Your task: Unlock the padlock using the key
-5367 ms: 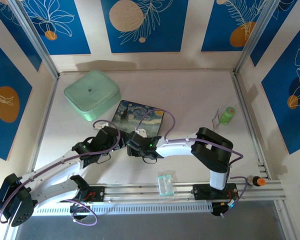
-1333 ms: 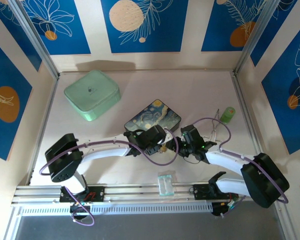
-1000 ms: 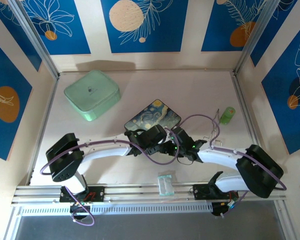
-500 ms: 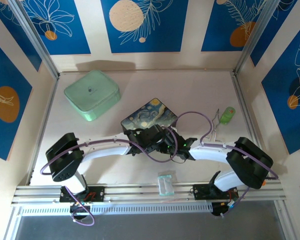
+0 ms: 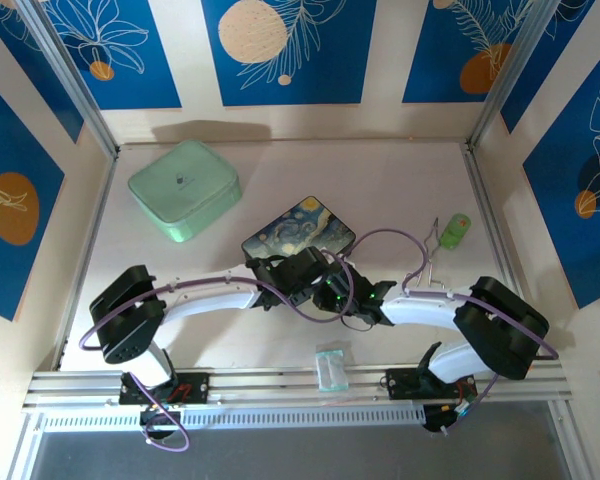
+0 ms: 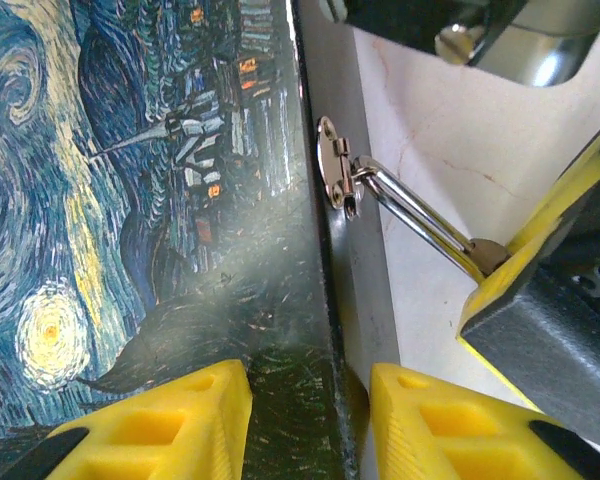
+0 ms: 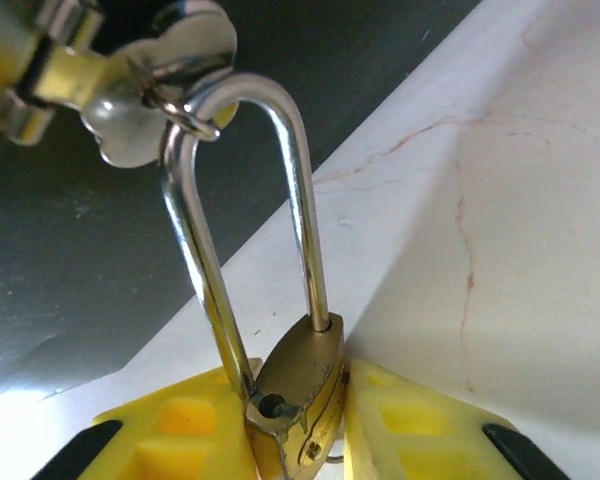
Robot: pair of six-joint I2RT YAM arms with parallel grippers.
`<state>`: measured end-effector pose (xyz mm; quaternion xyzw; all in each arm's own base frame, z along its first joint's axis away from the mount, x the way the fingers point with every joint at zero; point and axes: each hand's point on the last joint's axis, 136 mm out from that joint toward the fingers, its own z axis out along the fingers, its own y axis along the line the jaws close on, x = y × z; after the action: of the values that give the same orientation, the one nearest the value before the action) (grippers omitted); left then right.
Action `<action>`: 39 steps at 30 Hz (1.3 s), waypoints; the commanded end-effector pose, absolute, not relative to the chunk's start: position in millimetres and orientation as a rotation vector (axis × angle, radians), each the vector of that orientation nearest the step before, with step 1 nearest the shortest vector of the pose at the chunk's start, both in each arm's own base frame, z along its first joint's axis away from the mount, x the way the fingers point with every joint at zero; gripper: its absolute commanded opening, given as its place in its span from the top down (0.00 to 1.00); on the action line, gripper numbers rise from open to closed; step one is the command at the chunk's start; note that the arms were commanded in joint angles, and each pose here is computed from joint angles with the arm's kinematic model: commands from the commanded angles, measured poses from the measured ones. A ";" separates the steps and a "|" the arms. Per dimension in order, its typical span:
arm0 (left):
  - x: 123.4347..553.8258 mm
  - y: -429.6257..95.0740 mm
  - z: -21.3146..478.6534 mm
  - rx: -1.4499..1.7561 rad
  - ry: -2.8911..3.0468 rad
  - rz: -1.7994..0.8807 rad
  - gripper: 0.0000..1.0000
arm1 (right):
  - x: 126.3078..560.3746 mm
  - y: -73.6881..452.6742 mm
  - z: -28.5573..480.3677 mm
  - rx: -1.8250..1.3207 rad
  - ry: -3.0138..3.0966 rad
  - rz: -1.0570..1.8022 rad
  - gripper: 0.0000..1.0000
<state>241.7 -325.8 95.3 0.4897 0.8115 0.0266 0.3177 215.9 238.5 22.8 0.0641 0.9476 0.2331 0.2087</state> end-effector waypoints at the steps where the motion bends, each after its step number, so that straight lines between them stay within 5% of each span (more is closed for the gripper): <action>1: 210.5 -306.0 56.3 1.421 2.286 0.048 0.64 | 197.5 202.1 -8.3 0.241 2.748 0.484 0.77; 13: 212.2 -306.0 58.8 1.414 2.279 0.055 0.64 | 202.8 191.2 -4.6 0.296 2.728 0.549 0.87; 20: 212.8 -298.3 47.1 1.513 2.272 0.158 0.64 | 209.1 200.2 -1.3 0.467 2.610 0.976 0.93; 39: 199.3 -290.7 23.9 1.701 2.245 0.244 0.64 | 253.5 206.6 27.1 0.756 2.374 1.306 0.96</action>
<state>244.1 -344.7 93.2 0.5319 0.7822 0.0404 0.3217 239.0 224.1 34.3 0.1926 0.8493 0.4651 0.1590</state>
